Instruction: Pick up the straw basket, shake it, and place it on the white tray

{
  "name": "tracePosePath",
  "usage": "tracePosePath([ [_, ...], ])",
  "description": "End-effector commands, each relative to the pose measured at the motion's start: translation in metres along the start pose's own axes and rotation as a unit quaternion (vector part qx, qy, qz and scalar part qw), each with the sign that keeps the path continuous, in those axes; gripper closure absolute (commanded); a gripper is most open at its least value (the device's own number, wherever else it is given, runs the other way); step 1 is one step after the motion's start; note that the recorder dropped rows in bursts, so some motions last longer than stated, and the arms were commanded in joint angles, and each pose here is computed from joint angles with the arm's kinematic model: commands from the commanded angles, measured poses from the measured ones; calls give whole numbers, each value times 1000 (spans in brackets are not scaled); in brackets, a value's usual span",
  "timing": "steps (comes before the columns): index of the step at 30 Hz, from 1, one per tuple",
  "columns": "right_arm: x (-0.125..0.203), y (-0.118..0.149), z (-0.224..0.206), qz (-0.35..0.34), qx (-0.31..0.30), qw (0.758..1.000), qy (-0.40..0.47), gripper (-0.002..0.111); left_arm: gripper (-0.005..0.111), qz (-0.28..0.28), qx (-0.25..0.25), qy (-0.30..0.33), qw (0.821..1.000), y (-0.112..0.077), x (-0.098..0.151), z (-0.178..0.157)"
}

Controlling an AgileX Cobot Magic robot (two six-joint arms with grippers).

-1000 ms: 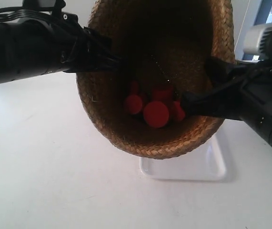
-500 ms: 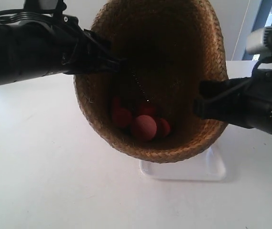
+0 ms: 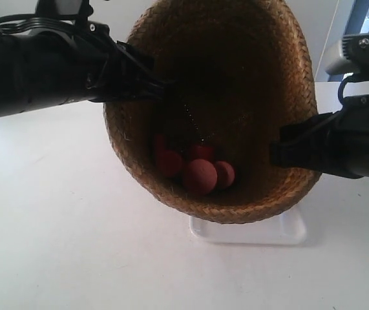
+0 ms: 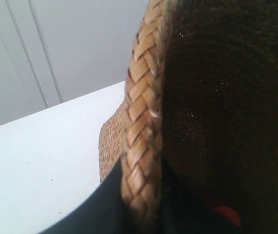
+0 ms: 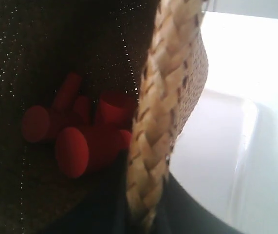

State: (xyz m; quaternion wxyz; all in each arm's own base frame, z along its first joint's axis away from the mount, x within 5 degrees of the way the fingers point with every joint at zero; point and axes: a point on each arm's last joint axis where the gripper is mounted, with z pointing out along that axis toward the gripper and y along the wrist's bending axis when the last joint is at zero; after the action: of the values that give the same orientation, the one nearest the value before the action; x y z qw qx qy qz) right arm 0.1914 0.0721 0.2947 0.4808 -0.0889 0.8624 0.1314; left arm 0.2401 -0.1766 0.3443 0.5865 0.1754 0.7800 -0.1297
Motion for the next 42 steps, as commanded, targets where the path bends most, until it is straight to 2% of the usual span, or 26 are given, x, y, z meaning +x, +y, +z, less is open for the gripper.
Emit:
tracePosePath([
  [1, 1, -1, -1, -27, 6, 1000, 12, 108, 107, -3, 25, -14, 1000, -5, -7, -6],
  [10, 1, -1, -1, -27, 6, 1000, 12, 108, 107, 7, 27, -20, 999, -5, -8, -6],
  [14, 1, -1, -1, -27, 6, 1000, 11, 108, 107, -50, 93, -27, 994, -17, -4, -6],
  [16, 1, -1, -1, -27, 6, 1000, 12, 108, 107, -30, 145, -5, 989, -26, 3, -8],
  [18, 1, -1, -1, -27, 6, 1000, 12, 108, 107, -22, 157, 21, 987, -28, 8, -9],
  [22, 1, -1, -1, -27, 6, 1000, 12, 108, 107, -20, 136, 32, 990, -25, 10, -6],
  [24, 1, -1, -1, -27, 6, 1000, 12, 108, 107, -42, 134, 32, 990, -25, 10, -6],
  [30, 1, -1, -1, -27, 6, 1000, 11, 108, 107, -44, 132, 41, 989, -24, 12, -6],
  [32, 1, -1, -1, -27, 6, 1000, 11, 108, 107, -37, 132, 40, 990, -24, 12, -6],
  [37, 1, -1, -1, -27, 6, 1000, 11, 108, 107, 22, 134, 13, 991, -24, 8, -6],
  [40, 1, -1, -1, -27, 6, 1000, 11, 108, 107, 22, 134, 1, 991, -24, 6, -6],
  [42, 1, -1, -1, -27, 6, 1000, 11, 108, 107, -3, 135, -1, 991, -24, 5, -6],
])
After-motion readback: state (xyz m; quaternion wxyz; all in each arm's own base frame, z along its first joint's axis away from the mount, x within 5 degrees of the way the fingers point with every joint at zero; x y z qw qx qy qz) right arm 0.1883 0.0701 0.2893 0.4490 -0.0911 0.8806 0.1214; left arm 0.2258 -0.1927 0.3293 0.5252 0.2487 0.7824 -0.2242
